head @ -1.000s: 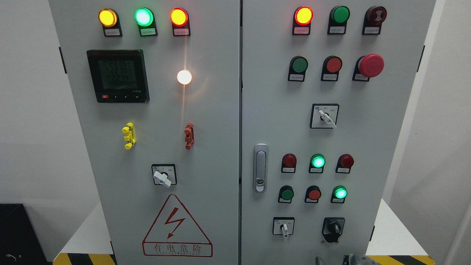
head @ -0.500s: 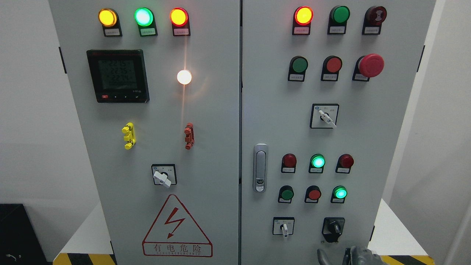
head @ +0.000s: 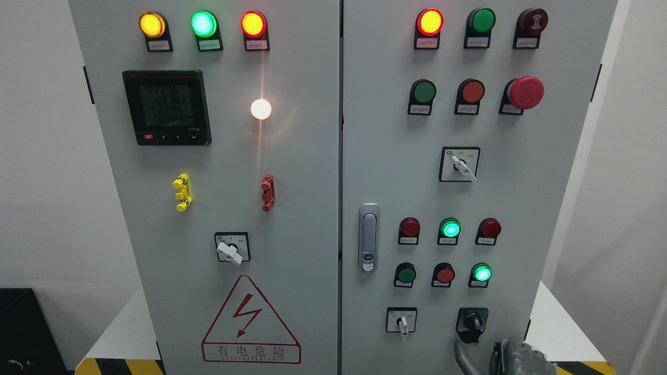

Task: Flip black knob to close circuit
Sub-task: 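Raise the right hand up to the black rotary knob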

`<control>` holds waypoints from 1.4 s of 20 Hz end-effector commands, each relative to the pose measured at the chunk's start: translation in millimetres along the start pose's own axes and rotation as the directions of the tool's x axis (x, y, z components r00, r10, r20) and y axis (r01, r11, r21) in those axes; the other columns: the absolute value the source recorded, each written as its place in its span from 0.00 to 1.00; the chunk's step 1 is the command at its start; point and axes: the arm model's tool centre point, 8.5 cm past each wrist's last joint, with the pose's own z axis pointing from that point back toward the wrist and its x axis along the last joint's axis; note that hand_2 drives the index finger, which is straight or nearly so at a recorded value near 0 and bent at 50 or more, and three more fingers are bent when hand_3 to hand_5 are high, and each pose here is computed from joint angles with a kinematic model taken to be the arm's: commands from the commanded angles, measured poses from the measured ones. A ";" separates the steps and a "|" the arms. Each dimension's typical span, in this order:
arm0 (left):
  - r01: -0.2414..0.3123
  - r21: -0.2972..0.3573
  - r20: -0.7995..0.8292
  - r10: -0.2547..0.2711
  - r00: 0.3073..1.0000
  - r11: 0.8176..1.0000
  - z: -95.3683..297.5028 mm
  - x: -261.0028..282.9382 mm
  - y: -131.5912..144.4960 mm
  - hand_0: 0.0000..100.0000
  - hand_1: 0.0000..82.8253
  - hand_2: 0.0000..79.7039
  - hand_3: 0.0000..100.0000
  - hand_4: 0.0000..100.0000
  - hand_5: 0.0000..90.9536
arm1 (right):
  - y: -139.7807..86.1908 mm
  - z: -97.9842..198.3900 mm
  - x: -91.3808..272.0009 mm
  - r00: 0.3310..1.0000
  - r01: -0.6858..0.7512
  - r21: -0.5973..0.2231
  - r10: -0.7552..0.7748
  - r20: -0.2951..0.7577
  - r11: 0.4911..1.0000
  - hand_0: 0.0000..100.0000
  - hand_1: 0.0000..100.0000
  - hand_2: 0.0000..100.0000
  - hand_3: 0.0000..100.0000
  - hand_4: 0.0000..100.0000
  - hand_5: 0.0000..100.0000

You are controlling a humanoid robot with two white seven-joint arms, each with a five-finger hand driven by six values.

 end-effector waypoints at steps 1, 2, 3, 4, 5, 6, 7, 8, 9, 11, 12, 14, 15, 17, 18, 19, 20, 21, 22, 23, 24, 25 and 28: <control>0.001 -0.001 0.002 -0.001 1.000 1.000 0.0 0.3 -0.1 0.12 0.67 0.00 0.00 0.00 0.00 | -5.7 -3.1 -0.3 1.000 -0.011 -0.012 0.011 0.008 1.000 0.00 0.02 0.90 1.00 0.99 0.99; 0.001 -0.001 0.000 -0.001 1.000 1.000 0.0 -0.2 0.0 0.12 0.67 0.00 0.00 0.00 0.00 | -6.3 -3.5 0.2 1.000 -0.012 -0.014 0.012 0.009 1.000 0.00 0.02 0.90 1.00 0.99 0.99; -0.001 -0.001 0.001 0.001 1.000 1.000 0.0 0.3 0.0 0.12 0.67 0.00 0.00 0.00 0.00 | -6.0 -4.2 0.9 1.000 -0.012 -0.013 0.012 0.009 1.000 0.00 0.02 0.90 1.00 0.99 0.99; 0.001 -0.001 0.002 -0.001 1.000 1.000 0.0 0.3 -0.1 0.12 0.67 0.00 0.00 0.00 0.00 | -7.0 -5.4 1.4 1.000 -0.011 -0.015 0.011 0.006 1.000 0.00 0.02 0.90 1.00 0.99 0.99; -0.001 -0.001 0.001 0.001 1.000 1.000 0.0 0.3 0.0 0.12 0.67 0.00 0.00 0.00 0.00 | -7.4 -6.2 1.5 1.000 -0.010 -0.017 0.010 0.002 1.000 0.00 0.02 0.90 1.00 0.99 0.99; 0.000 -0.001 0.000 0.000 1.000 1.000 0.0 -0.2 0.0 0.12 0.67 0.00 0.00 0.00 0.00 | -7.9 -6.6 1.8 1.000 -0.008 -0.018 0.008 0.001 1.000 0.00 0.02 0.90 1.00 0.99 0.99; 0.001 -0.001 0.002 -0.001 1.000 1.000 0.0 0.3 -0.1 0.12 0.67 0.00 0.00 0.00 0.00 | -8.1 -6.5 2.3 1.000 -0.008 -0.018 0.008 0.001 1.000 0.00 0.02 0.90 1.00 0.99 0.99; 0.001 -0.001 0.002 -0.001 1.000 1.000 0.0 0.3 -0.1 0.12 0.67 0.00 0.00 0.00 0.00 | -8.1 -6.5 2.3 1.000 -0.008 -0.018 0.008 0.001 1.000 0.00 0.02 0.90 1.00 0.99 0.99; -0.001 -0.001 0.001 0.001 1.000 1.000 0.0 0.3 0.0 0.12 0.67 0.00 0.00 0.00 0.00 | -8.1 -6.9 2.5 1.000 -0.008 -0.018 0.008 0.001 1.000 0.00 0.02 0.90 1.00 0.99 0.99; -0.001 -0.001 0.001 0.001 1.000 1.000 0.0 0.3 0.0 0.12 0.67 0.00 0.00 0.00 0.00 | -9.6 -9.3 4.3 1.000 -0.007 -0.022 0.008 0.004 1.000 0.00 0.02 0.90 1.00 0.99 0.99; 0.001 -0.001 0.002 -0.001 1.000 1.000 0.0 0.3 -0.1 0.12 0.67 0.00 0.00 0.00 0.00 | -9.1 -9.3 4.2 1.000 -0.008 -0.021 0.008 0.003 1.000 0.00 0.02 0.90 1.00 0.99 0.99; 0.001 -0.001 0.002 -0.001 1.000 1.000 0.0 0.3 -0.1 0.12 0.67 0.00 0.00 0.00 0.00 | -9.8 -10.2 4.1 1.000 -0.007 -0.023 0.007 0.001 1.000 0.00 0.02 0.90 1.00 0.99 0.99; 0.001 -0.001 0.000 -0.001 1.000 1.000 0.0 -0.2 0.0 0.12 0.67 0.00 0.00 0.00 0.00 | -9.8 -10.3 3.8 1.000 -0.007 -0.023 0.007 -0.002 1.000 0.00 0.02 0.90 1.00 0.99 0.99; -0.001 -0.001 0.001 0.001 1.000 1.000 0.0 0.3 0.0 0.12 0.67 0.00 0.00 0.00 0.00 | -10.1 -10.4 3.2 1.000 -0.009 -0.023 0.008 -0.004 1.000 0.00 0.02 0.90 1.00 0.99 0.99; -0.001 -0.001 0.001 0.001 1.000 1.000 0.0 0.3 0.0 0.12 0.67 0.00 0.00 0.00 0.00 | -9.6 -10.4 3.0 1.000 -0.009 -0.022 0.009 -0.004 1.000 0.00 0.02 0.90 1.00 0.99 0.99; -0.001 -0.001 0.001 0.001 1.000 1.000 0.0 0.3 0.0 0.12 0.67 0.00 0.00 0.00 0.00 | -9.4 -10.2 2.1 1.000 -0.009 -0.023 0.009 -0.006 1.000 0.00 0.02 0.90 1.00 0.99 0.99; -0.001 -0.001 0.001 0.001 1.000 1.000 0.0 0.3 0.0 0.12 0.67 0.00 0.00 0.00 0.00 | -9.7 -10.3 1.7 1.000 -0.011 -0.023 0.011 -0.006 1.000 0.00 0.02 0.90 1.00 0.99 0.99; 0.000 -0.001 0.000 0.000 1.000 1.000 0.0 -0.2 0.0 0.12 0.67 0.00 0.00 0.00 0.00 | -10.5 -10.7 -0.6 1.000 -0.018 -0.025 0.018 -0.007 1.000 0.00 0.02 0.90 1.00 0.99 0.99; -0.001 -0.001 0.001 0.001 1.000 1.000 0.0 0.3 0.0 0.12 0.67 0.00 0.00 0.00 0.00 | -11.3 -10.7 -2.0 1.000 -0.024 -0.027 0.024 -0.007 0.999 0.00 0.02 0.90 1.00 0.99 0.99; -0.001 -0.001 0.001 0.001 1.000 1.000 0.0 0.3 0.0 0.12 0.67 0.00 0.00 0.00 0.00 | -12.1 -11.1 -3.2 1.000 -0.027 -0.029 0.027 -0.008 0.999 0.00 0.02 0.90 1.00 0.99 0.99; 0.001 0.001 0.002 -0.001 1.000 1.000 0.0 0.3 0.0 0.12 0.67 0.00 0.00 0.00 0.00 | -12.6 -11.0 -4.4 1.000 -0.029 -0.029 0.028 -0.010 0.999 0.00 0.02 0.90 1.00 0.99 0.99; -0.001 0.001 0.001 0.001 1.000 1.000 0.0 0.3 0.1 0.12 0.67 0.00 0.00 0.00 0.00 | -12.9 -11.1 -4.9 1.000 -0.030 -0.030 0.030 -0.011 0.999 0.00 0.02 0.90 1.00 0.99 0.99; 0.001 -0.001 0.002 -0.001 1.000 1.000 0.0 0.3 -0.1 0.12 0.67 0.00 0.00 0.00 0.00 | -13.0 -11.5 -6.5 0.999 -0.030 -0.030 0.030 -0.014 0.999 0.00 0.03 0.90 1.00 0.99 0.99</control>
